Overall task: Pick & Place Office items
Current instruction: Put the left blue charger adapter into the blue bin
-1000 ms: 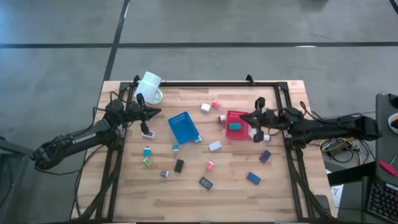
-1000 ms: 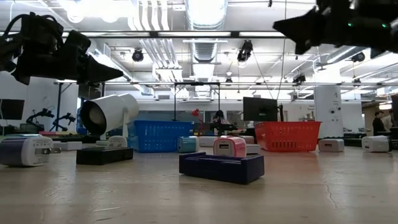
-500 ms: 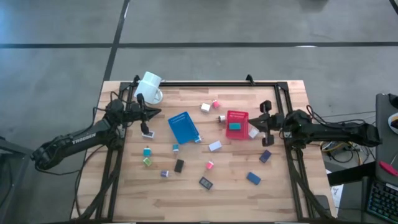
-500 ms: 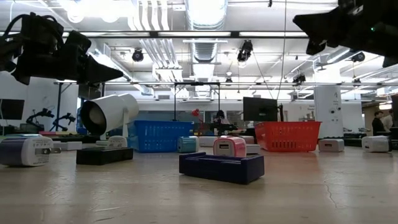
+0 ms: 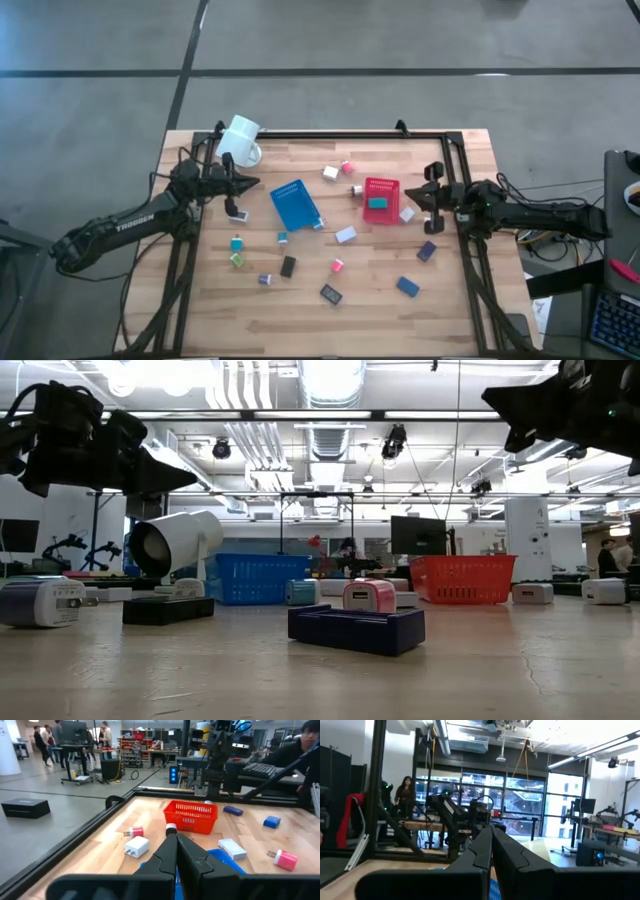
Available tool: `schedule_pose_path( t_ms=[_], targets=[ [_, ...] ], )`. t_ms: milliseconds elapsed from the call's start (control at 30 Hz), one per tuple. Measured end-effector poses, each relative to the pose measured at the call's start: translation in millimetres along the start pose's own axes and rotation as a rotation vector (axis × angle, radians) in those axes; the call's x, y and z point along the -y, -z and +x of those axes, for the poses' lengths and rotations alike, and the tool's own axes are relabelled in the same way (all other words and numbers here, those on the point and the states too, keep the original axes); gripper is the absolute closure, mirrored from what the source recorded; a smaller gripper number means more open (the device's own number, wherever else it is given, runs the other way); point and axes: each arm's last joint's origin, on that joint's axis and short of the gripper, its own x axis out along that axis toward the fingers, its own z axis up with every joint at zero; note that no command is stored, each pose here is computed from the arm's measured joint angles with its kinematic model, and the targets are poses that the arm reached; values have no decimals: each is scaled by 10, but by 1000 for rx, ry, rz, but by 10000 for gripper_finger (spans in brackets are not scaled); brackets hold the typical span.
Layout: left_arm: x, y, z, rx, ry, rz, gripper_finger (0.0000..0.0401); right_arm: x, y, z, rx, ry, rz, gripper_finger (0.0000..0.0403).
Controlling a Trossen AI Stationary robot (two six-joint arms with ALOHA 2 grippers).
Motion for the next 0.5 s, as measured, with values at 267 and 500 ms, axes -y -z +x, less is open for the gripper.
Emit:
schedule_pose_path(
  t_ms=[267,500],
  targets=[
    [10,-139,15,33,72,-84,396,0,0,0,0,0,-9,394],
    [133,-473,142,-211,78,-206,399,0,6,1,-7,0,-28,394]
  ],
)
